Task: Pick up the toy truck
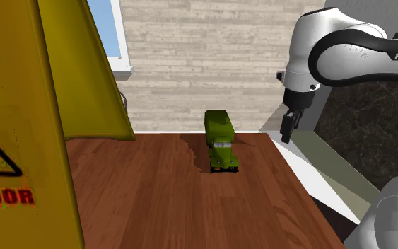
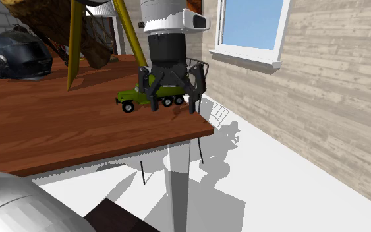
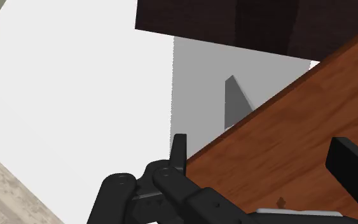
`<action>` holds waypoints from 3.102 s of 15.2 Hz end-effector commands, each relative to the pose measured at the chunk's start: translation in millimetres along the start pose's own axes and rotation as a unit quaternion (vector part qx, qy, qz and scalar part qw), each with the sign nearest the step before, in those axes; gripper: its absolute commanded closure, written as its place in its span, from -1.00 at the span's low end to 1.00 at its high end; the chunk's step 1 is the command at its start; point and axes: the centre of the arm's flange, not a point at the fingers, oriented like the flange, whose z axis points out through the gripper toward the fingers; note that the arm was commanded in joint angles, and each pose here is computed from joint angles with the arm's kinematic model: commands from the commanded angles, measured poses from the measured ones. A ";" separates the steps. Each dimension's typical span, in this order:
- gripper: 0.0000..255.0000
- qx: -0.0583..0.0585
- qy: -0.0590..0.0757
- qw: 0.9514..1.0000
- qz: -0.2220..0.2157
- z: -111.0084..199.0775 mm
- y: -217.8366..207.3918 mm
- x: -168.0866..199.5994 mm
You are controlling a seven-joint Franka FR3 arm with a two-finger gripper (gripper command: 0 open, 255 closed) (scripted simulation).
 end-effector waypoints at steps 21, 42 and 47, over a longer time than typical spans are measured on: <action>-1.00 0.064 -0.003 0.940 0.335 -55.3 -153.5 139.3; 1.00 0.064 -0.003 0.940 0.335 -36.6 -155.3 140.8; 1.00 0.064 -0.003 0.940 0.335 -62.8 -152.8 138.7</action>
